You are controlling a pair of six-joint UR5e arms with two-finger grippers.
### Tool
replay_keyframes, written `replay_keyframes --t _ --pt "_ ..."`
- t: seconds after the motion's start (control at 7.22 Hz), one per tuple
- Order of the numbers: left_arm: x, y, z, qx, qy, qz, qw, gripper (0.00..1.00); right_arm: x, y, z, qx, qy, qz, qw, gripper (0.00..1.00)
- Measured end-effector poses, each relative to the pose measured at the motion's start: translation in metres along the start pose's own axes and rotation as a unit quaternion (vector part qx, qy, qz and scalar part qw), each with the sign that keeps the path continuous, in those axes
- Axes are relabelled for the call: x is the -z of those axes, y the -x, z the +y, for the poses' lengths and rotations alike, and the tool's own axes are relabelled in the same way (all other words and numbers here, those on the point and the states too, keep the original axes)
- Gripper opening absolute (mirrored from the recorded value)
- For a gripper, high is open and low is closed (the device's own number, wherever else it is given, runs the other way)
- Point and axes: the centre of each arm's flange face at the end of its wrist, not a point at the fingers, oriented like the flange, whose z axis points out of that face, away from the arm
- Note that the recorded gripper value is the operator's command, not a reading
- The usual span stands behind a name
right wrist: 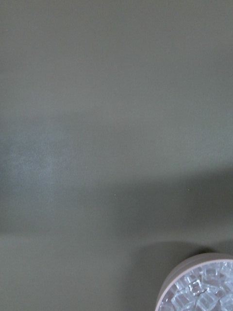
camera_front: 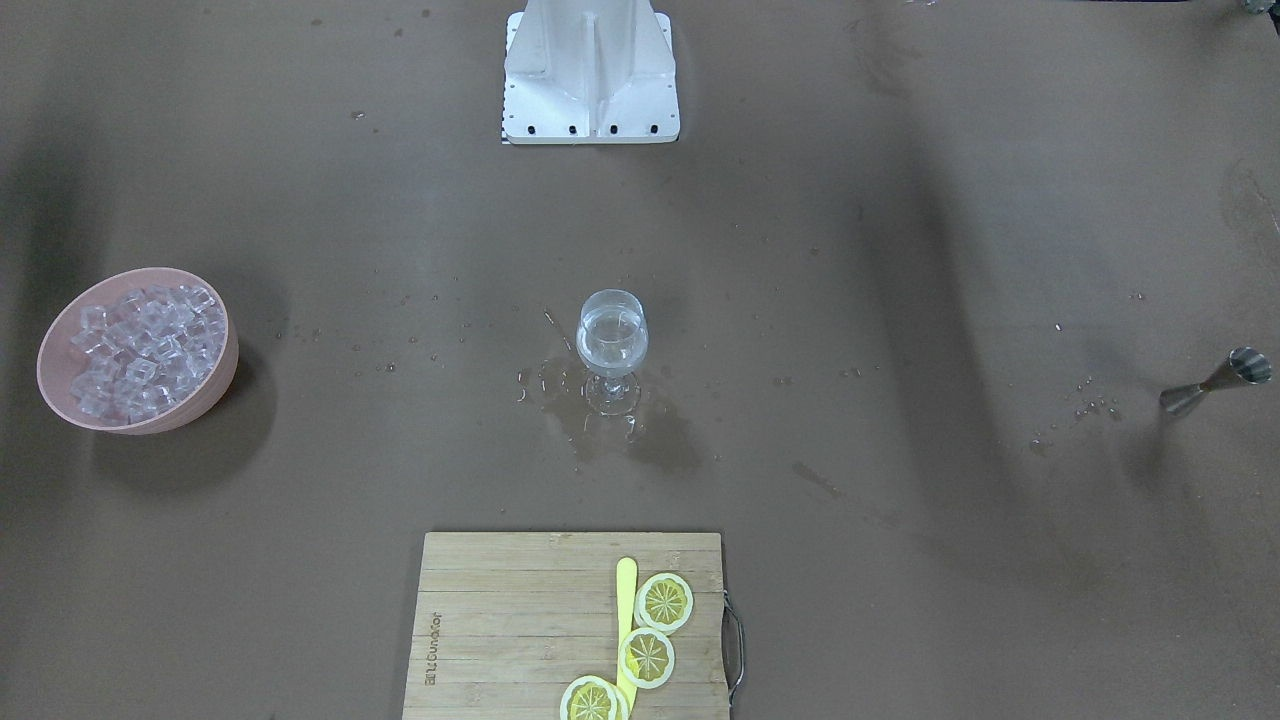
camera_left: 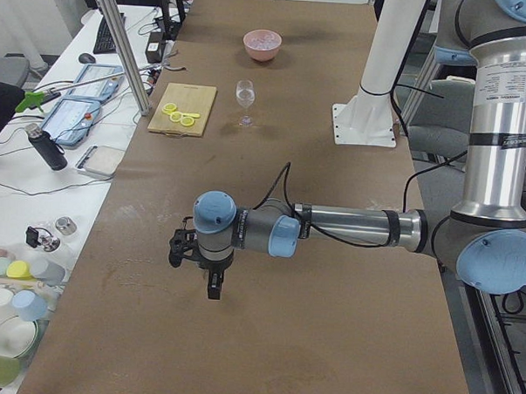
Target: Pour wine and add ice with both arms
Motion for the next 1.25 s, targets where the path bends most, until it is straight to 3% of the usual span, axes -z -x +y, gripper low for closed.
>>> replay_keyframes --t 0.55,1.25 --pt "-0.048 0.002 0.035 0.026 -0.103 0.036 0.9937 0.98 0.014 0.090 0.013 0.004 -0.007 -0.024 0.9997 1.00" --pt "-0.090 -0.037 0.056 0.019 -0.242 0.038 0.9694 0.97 -0.027 0.150 0.041 0.005 0.026 -0.033 0.9991 1.00"
